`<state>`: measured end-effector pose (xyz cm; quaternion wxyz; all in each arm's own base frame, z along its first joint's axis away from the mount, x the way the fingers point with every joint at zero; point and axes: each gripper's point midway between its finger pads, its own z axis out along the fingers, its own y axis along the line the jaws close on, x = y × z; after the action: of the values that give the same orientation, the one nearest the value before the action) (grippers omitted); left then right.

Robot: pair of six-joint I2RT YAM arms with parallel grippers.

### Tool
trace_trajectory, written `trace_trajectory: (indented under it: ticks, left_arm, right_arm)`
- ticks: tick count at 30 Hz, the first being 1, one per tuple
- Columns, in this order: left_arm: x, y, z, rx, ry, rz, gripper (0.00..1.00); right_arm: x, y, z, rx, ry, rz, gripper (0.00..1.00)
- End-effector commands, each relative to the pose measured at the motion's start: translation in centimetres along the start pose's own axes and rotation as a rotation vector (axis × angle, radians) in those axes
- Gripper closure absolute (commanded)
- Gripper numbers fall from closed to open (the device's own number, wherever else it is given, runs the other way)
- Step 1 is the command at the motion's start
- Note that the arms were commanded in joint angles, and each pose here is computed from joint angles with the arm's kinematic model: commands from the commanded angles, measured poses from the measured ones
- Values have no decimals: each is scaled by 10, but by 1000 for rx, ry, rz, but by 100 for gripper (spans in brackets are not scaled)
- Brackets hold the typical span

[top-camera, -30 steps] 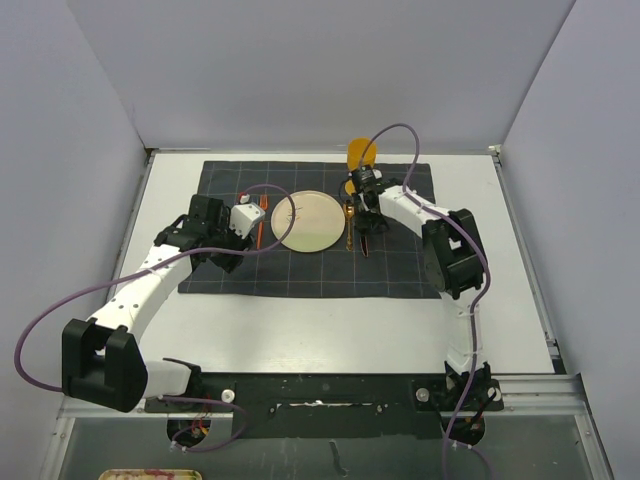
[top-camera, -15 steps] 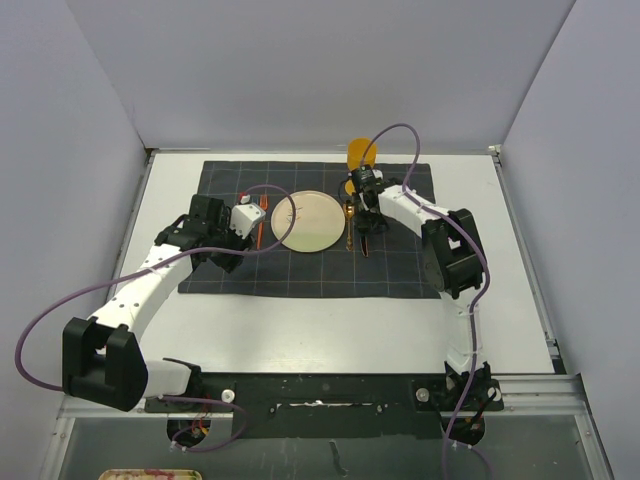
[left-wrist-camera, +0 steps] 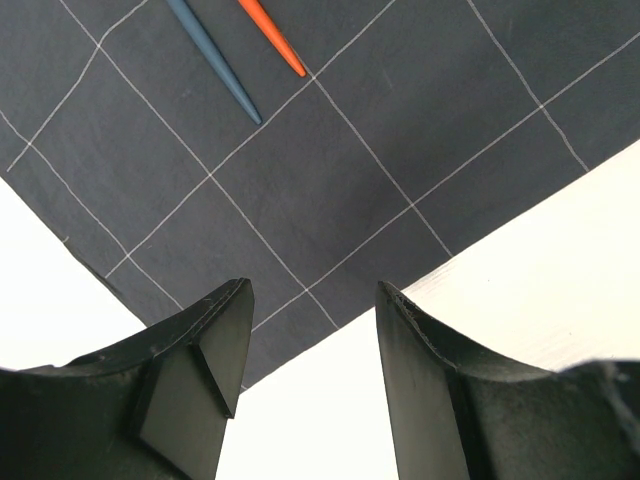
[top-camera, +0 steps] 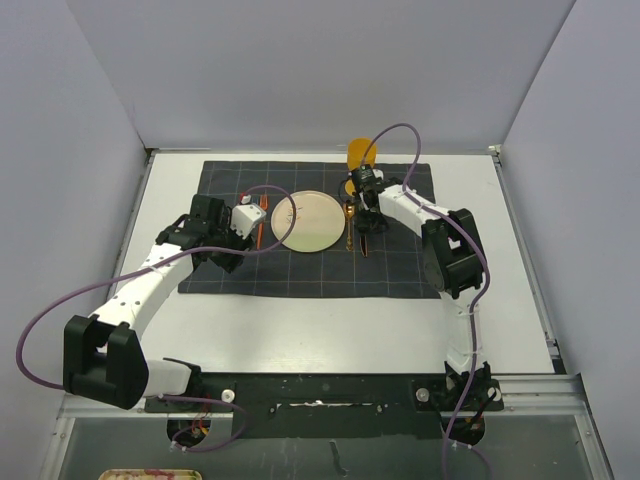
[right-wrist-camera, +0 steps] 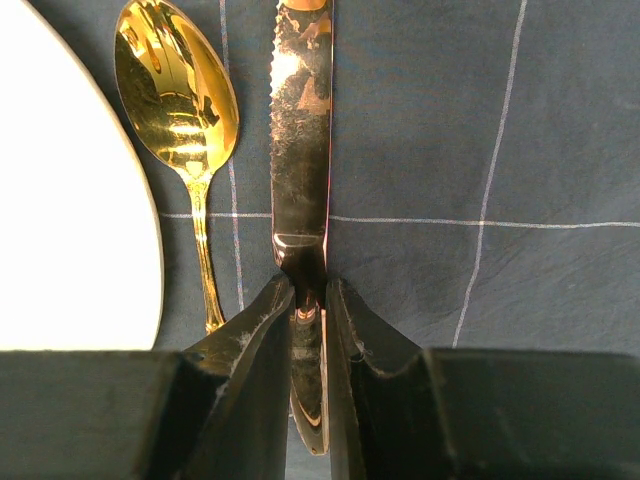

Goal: Set the dinner table for one person
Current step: Adjust the knife on the napkin.

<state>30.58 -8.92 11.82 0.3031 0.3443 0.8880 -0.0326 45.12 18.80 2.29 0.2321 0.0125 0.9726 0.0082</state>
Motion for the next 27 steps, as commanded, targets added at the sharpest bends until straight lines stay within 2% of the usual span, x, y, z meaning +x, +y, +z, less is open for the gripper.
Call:
trace_trajectory:
  ticks: [1,27]
  left_arm:
    - [-17,2,3,5,-60,16,49]
    - [-20,2,3,10,-65,16,49]
  right_arm:
    - [-20,5,-5,-13,-54,38,96]
    - [-1,16,-10,-49,-32,15,91]
